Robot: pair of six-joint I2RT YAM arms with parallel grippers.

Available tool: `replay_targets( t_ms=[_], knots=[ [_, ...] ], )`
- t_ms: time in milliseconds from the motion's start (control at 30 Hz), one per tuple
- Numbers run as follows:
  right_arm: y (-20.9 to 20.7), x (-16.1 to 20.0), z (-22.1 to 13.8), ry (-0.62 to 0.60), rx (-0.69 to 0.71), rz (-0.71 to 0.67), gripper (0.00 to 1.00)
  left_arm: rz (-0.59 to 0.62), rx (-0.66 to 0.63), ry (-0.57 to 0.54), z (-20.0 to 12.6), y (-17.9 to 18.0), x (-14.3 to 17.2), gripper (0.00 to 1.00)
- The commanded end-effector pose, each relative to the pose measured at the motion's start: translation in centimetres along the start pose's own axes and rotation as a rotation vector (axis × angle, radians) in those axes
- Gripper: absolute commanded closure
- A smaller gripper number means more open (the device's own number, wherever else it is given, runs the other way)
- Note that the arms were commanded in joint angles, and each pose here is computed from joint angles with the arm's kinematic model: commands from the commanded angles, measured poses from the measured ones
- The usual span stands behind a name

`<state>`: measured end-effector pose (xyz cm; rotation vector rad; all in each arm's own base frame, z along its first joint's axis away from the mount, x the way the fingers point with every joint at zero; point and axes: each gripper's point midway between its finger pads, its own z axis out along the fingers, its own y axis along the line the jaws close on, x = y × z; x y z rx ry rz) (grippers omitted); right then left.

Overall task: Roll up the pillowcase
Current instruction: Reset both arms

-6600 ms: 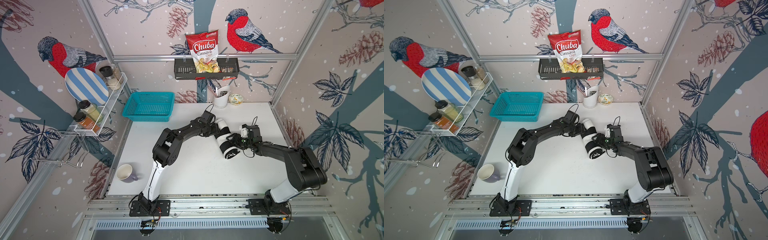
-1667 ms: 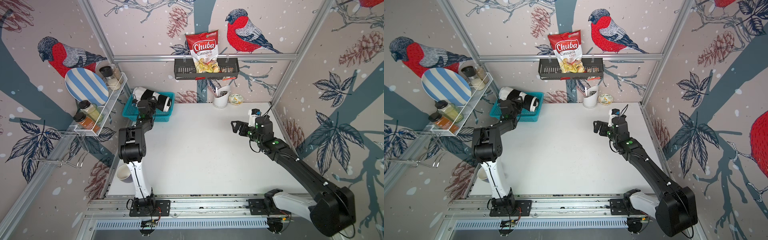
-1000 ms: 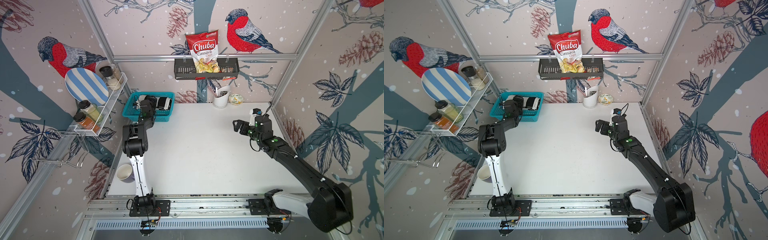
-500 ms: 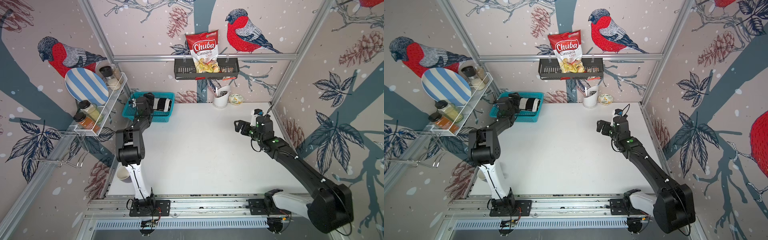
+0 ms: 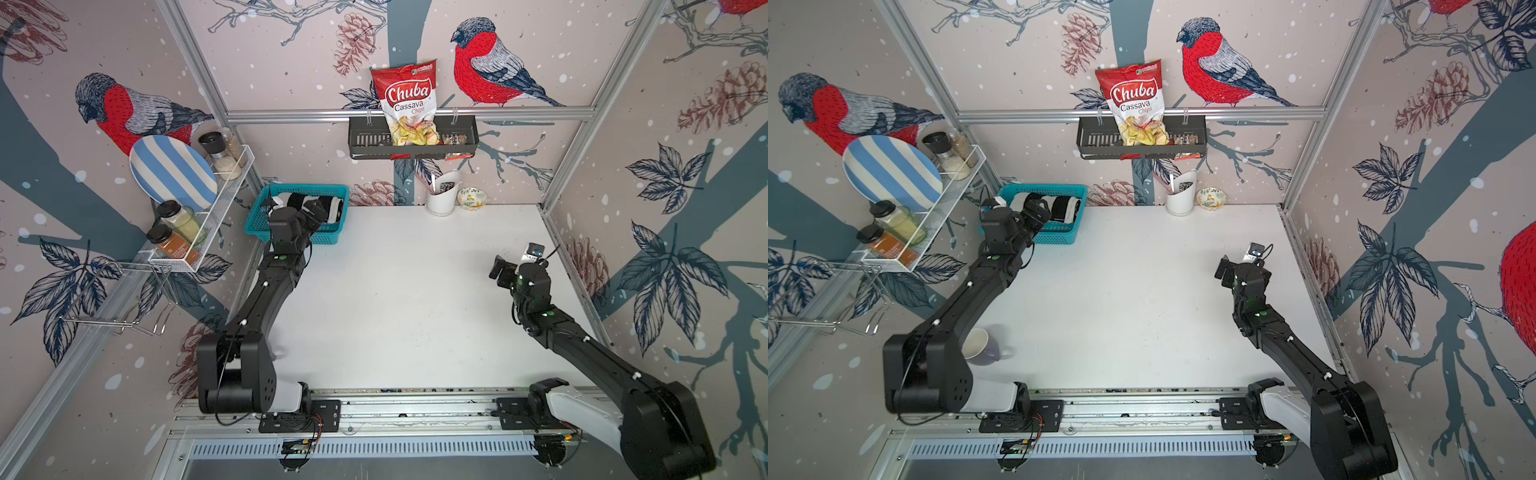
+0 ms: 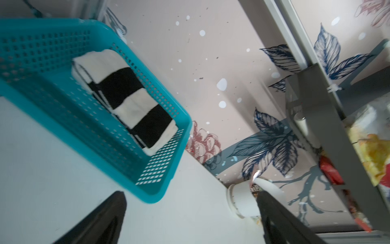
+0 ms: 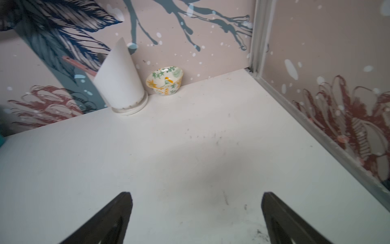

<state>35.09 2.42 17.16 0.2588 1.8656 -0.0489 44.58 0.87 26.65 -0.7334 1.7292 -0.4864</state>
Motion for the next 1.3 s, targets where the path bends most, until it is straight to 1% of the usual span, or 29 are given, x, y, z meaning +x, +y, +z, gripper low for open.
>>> replay_targets(
  t_ms=[0, 67, 100, 167, 233, 300, 367, 433, 467, 500, 533, 567, 600, 667, 700, 733, 800, 833, 867, 900, 967, 1033, 1100, 1267],
  knots=[
    [-3.0, -3.2, 0.1, -0.197, 0.115, 0.015, 0.00, 0.173, -0.197, -0.015, -2.6, 5.9, 2.2, 0.01],
    [-4.3, -2.3, 0.6, -0.208, 0.145, 0.023, 0.00, 0.246, -0.276, -0.042, -4.0, 9.1, 3.4, 0.01],
    [-4.8, -1.7, 1.1, -0.204, 0.147, 0.029, 0.00, 0.304, -0.309, -0.049, -4.5, 10.7, 4.2, 0.01],
    [-5.1, -0.9, 1.9, -0.192, 0.128, 0.023, 0.00, 0.402, -0.346, -0.029, -5.0, 12.7, 5.7, 0.01],
    [-4.7, 0.1, 2.9, -0.168, 0.104, -0.032, 0.00, 0.473, -0.377, -0.017, -4.8, 14.1, 6.5, 0.01],
    [-4.5, 0.8, 3.4, -0.166, 0.079, -0.061, 0.00, 0.574, -0.357, -0.016, -4.1, 14.7, 7.5, 0.01],
    [-4.2, 1.0, 3.3, -0.194, 0.052, -0.078, 0.00, 0.554, -0.370, -0.074, -3.8, 15.1, 7.1, 0.01],
    [-4.0, 1.7, 3.4, -0.195, 0.013, -0.083, 0.00, 0.629, -0.259, -0.114, -3.2, 13.7, 7.4, 0.01],
    [-3.9, 2.1, 3.3, -0.203, -0.003, -0.086, 0.00, 0.644, -0.224, -0.163, -3.3, 13.1, 7.1, 0.01],
    [-4.0, 2.2, 3.0, -0.226, -0.009, -0.088, 0.00, 0.634, -0.199, -0.233, -3.6, 12.8, 6.6, 0.01],
    [-4.0, 2.6, 2.8, -0.226, -0.018, -0.084, 0.00, 0.618, -0.171, -0.269, -3.9, 12.7, 6.7, 0.01],
    [-3.8, 2.7, 2.8, -0.237, -0.038, -0.086, 0.00, 0.644, -0.120, -0.229, -3.4, 12.4, 7.9, 0.00],
    [-3.7, 2.7, 2.7, -0.243, -0.050, -0.093, 0.00, 0.680, -0.070, -0.204, -3.1, 12.0, 9.0, 0.01],
    [-3.6, 3.0, 3.1, -0.216, -0.058, -0.096, 0.00, 0.705, -0.008, -0.253, -3.6, 11.3, 9.4, 0.02],
    [-3.7, 3.2, 3.5, -0.186, -0.055, -0.087, 0.00, 0.703, -0.025, -0.212, -3.5, 11.8, 9.9, 0.02],
    [-3.7, 3.1, 3.8, -0.181, -0.059, -0.082, 0.00, 0.702, -0.036, -0.186, -3.1, 11.9, 10.0, 0.02],
    [-4.0, 3.1, 4.0, -0.177, -0.056, -0.074, 0.00, 0.718, 0.003, -0.205, -3.0, 11.2, 10.1, 0.02],
    [-4.0, 3.1, 4.1, -0.171, -0.058, -0.070, 0.00, 0.724, 0.011, -0.198, -2.9, 11.1, 10.2, 0.02],
    [-4.0, 3.1, 4.1, -0.173, -0.060, -0.070, 0.00, 0.725, 0.001, -0.169, -2.6, 11.3, 10.5, 0.02],
    [-4.0, 3.0, 4.1, -0.177, -0.060, -0.070, 0.00, 0.724, 0.001, -0.166, -2.6, 11.2, 10.5, 0.02],
    [-4.0, 3.1, 4.1, -0.172, -0.059, -0.069, 0.00, 0.727, 0.012, -0.197, -2.9, 11.1, 10.2, 0.02],
    [-4.0, 3.0, 4.1, -0.175, -0.060, -0.070, 0.00, 0.722, 0.001, -0.181, -2.8, 11.3, 10.3, 0.01],
    [-4.0, 3.0, 4.1, -0.174, -0.059, -0.070, 0.00, 0.724, 0.008, -0.197, -2.9, 11.1, 10.2, 0.01],
    [-4.0, 3.1, 4.1, -0.169, -0.065, -0.067, 0.00, 0.725, 0.006, -0.189, -2.8, 11.2, 10.2, 0.01]
  ],
)
